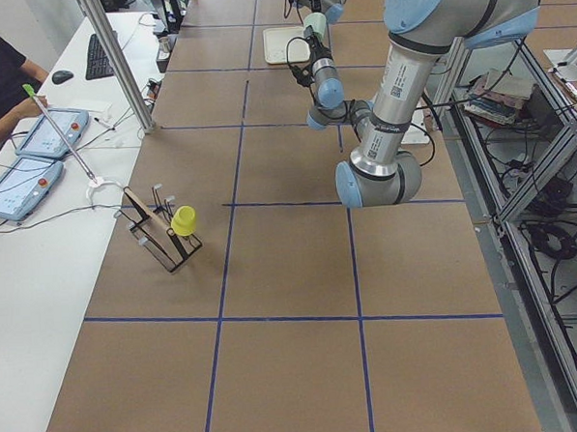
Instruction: Left arm grabs green cup and hands to right arm on tray
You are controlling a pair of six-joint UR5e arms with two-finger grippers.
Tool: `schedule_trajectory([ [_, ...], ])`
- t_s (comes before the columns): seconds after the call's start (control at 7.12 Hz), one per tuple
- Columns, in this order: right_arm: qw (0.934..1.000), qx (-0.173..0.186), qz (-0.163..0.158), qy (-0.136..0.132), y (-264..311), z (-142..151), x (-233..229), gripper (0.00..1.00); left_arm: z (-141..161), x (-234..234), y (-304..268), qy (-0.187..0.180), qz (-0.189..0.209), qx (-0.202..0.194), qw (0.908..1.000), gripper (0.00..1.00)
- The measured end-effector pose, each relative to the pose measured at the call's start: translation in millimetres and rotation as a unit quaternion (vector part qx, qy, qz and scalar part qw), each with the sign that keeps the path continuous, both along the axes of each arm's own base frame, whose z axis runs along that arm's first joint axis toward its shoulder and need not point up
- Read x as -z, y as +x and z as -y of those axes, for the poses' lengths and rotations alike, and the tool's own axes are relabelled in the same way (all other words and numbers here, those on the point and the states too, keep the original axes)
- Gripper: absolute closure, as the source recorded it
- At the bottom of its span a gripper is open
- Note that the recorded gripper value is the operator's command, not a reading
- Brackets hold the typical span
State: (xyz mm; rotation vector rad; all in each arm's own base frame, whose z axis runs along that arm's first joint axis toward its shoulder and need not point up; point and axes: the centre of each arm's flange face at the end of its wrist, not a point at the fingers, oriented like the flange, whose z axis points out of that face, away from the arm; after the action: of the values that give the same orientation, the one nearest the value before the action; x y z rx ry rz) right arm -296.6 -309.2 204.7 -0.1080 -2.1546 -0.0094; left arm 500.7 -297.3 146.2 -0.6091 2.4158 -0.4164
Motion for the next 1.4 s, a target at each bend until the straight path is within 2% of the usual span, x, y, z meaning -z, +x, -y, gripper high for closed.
schedule_trajectory([
  [0.14,1.0,0.0,0.0,0.002,0,0,0,1.0,0,1,-1,0.0,-0.001,0.001,1.0,0.48],
  [0.56,1.0,0.0,-0.002,0.002,-1,0,-2,1.0,3,1,-3,0.0,-0.002,0.004,1.0,0.41],
  [0.7,1.0,0.001,-0.003,0.001,-2,0,-3,1.0,5,2,-6,0.001,-0.004,0.007,1.0,0.33],
  [0.84,1.0,0.001,-0.004,0.0,-2,0,-4,1.0,7,3,-8,0.001,-0.005,0.009,0.9999,0.01],
  [1.4,1.0,0.001,-0.009,-0.003,-5,1,-9,1.0,29,0,-22,-0.004,0.0,0.035,0.9994,0.0],
])
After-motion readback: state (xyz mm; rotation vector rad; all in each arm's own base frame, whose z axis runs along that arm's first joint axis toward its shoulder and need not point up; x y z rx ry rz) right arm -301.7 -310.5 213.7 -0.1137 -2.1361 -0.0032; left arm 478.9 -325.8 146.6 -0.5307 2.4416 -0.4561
